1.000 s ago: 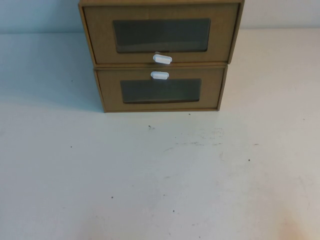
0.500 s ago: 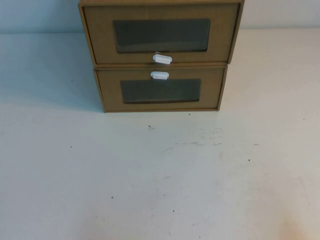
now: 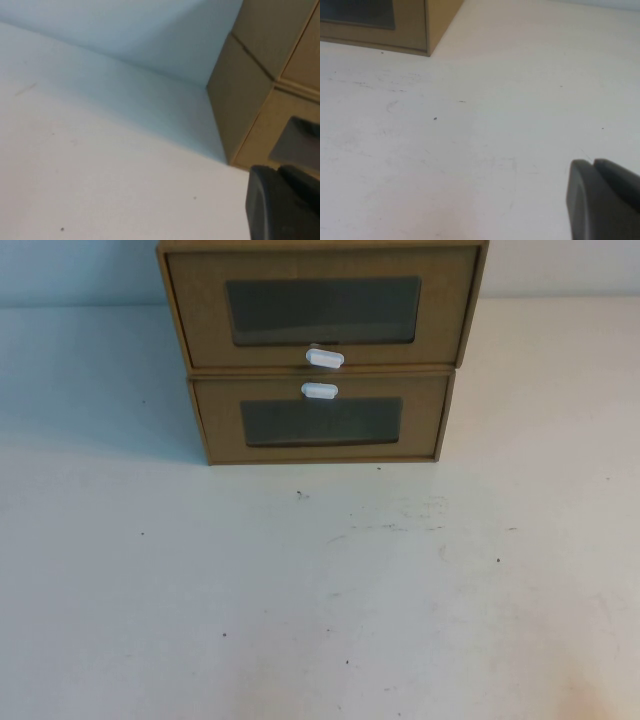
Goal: Open the shoe box
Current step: 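Pull the top drawer of the cardboard box fully open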
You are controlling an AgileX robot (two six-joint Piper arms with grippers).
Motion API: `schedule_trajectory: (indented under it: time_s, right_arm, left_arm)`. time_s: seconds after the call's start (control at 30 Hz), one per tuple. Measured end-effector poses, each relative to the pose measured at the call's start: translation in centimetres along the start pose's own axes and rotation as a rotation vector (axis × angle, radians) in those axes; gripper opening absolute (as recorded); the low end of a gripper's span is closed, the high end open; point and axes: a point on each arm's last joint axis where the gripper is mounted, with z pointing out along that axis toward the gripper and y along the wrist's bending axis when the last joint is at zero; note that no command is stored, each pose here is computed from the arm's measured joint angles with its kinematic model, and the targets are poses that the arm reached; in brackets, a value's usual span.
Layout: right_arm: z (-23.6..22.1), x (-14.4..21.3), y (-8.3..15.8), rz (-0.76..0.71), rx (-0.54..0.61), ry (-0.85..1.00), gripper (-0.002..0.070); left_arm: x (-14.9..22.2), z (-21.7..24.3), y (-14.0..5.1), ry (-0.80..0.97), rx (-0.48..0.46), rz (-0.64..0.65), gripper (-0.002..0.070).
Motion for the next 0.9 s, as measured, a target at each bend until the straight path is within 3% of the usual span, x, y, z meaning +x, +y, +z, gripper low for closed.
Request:
schedule_trajectory:
  time_s: [0.2, 0.9]
  right_arm:
    - [0.0, 0.0, 0.0, 0.0, 0.0, 0.0, -0.0014]
    - [0.0, 0.0, 0.0, 0.0, 0.0, 0.0, -0.0014]
  left_arm:
    - [-0.6, 0.0, -0.2, -0.061, 0.025, -0.09, -0.0004]
    - [-1.3, -0.1, -0.4, -0.142, 0.057, -0.155, -0.0004]
